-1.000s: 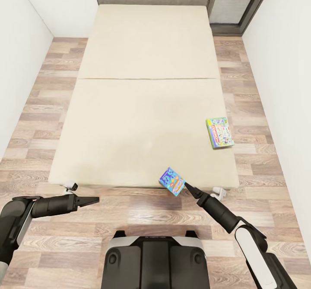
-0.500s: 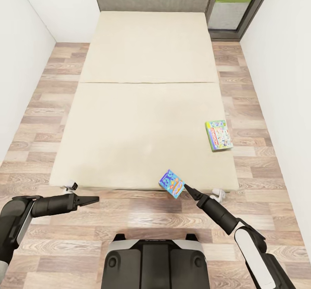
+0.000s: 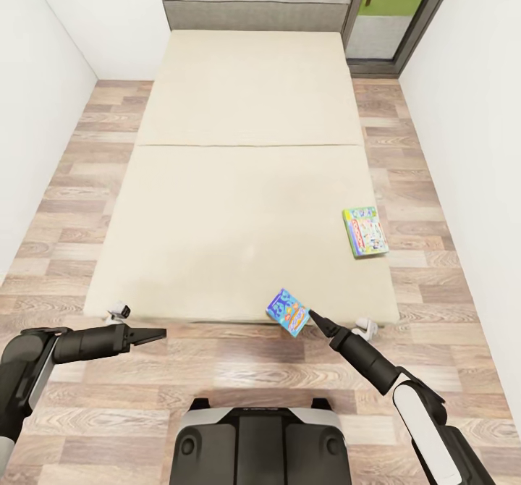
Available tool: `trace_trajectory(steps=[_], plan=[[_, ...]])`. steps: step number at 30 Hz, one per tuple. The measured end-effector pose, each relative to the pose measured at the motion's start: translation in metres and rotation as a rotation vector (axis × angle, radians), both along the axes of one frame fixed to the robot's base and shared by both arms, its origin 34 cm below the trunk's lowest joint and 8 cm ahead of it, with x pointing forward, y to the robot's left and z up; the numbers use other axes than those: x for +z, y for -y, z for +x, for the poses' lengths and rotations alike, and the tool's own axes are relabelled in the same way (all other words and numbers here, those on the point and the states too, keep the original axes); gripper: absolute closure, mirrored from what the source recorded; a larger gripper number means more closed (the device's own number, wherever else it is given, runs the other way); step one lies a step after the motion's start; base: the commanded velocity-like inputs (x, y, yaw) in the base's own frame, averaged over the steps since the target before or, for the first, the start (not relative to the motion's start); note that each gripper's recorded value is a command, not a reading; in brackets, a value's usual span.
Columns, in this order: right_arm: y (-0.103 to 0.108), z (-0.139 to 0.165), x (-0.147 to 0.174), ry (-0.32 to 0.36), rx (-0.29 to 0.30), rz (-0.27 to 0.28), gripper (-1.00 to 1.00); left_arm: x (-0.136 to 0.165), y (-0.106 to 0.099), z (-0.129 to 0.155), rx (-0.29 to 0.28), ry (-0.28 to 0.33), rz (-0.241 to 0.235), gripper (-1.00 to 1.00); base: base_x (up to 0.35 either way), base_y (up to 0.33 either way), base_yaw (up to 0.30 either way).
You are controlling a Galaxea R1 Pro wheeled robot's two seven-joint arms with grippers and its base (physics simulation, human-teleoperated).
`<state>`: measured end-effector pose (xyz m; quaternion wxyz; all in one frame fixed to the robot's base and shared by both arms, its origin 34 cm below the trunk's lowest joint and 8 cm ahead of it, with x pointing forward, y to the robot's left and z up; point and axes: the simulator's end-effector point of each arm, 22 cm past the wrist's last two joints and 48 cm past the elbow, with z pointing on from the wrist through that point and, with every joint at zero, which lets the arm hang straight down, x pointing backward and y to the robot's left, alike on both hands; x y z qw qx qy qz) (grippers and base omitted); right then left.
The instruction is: Put all the toys in the child's room - the three board games (two on the bed and one on the table), the two jigsaw puzzles on the table, and the tennis ball on the table - inside the toy box on the table in the child's room.
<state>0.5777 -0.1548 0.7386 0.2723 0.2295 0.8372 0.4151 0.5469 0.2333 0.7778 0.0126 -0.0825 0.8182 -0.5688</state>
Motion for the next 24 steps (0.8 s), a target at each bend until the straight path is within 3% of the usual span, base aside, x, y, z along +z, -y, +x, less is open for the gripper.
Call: trace_trajectory(steps=[24], plan=[[0.0, 0.01, 0.018, 0.038, -0.001, -0.001, -1.0, 0.017, 0.003, 0.008, 0.001, 0.037, -0.007, -1.0, 0.0, 0.0, 0.0]])
